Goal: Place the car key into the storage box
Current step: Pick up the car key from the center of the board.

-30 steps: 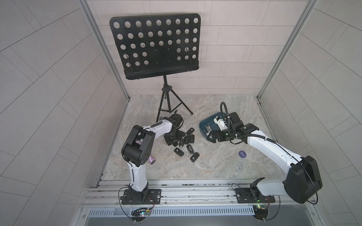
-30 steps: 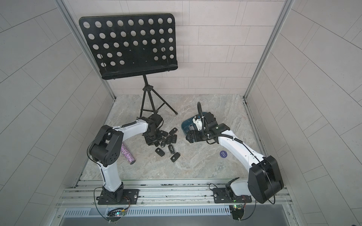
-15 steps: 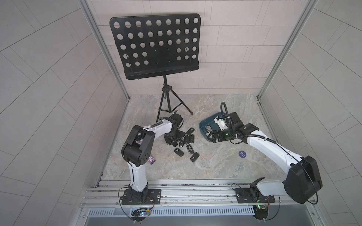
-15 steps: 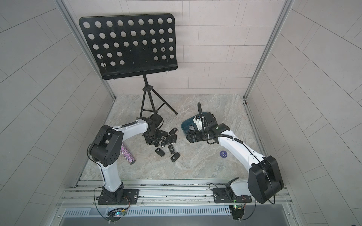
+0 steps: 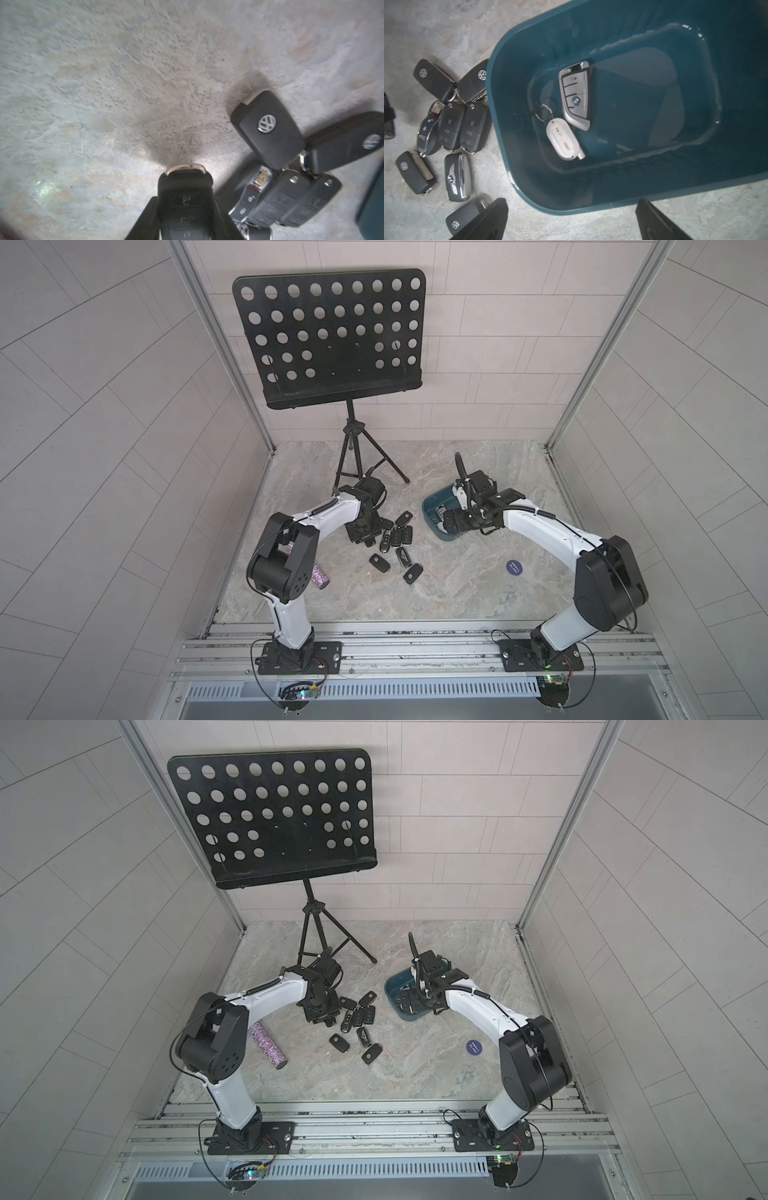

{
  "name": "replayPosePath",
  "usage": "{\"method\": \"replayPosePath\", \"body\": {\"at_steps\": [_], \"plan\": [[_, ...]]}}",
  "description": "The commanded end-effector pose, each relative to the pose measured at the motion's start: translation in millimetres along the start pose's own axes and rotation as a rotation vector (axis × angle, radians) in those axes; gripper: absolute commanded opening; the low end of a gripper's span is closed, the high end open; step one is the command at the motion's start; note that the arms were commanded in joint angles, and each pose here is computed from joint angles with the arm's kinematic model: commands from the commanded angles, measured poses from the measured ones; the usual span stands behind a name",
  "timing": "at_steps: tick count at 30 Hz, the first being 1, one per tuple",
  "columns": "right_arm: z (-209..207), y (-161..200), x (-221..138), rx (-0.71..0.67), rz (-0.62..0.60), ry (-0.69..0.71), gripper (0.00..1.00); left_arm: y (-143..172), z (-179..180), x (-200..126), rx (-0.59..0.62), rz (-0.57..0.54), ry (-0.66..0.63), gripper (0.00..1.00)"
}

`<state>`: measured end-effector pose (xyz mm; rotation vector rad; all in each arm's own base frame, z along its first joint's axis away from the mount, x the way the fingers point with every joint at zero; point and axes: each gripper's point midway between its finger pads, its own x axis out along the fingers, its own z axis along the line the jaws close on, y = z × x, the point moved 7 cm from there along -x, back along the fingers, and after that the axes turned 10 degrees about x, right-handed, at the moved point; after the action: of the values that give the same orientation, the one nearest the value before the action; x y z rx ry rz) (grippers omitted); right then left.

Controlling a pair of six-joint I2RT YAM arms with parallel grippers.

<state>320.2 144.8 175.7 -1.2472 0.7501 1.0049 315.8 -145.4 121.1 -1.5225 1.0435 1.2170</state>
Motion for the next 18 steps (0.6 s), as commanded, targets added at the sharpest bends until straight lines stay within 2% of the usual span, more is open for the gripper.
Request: {"method": "replayPosePath", "body": {"at_steps": [1, 11, 18], "plan": [[-3, -7, 2, -0.029, -0.01, 0.078, 1.0, -5, 6, -25, 0.007, -0.052, 0.008, 0.29], [1, -13, 30, -0.149, 0.035, 0.225, 1.0, -2, 8, -56, 0.027, -0.108, 0.089, 0.3], [14, -1, 34, -0.211, 0.06, 0.23, 1.0, -3, 6, -68, 0.035, -0.126, 0.135, 0.3]]}}
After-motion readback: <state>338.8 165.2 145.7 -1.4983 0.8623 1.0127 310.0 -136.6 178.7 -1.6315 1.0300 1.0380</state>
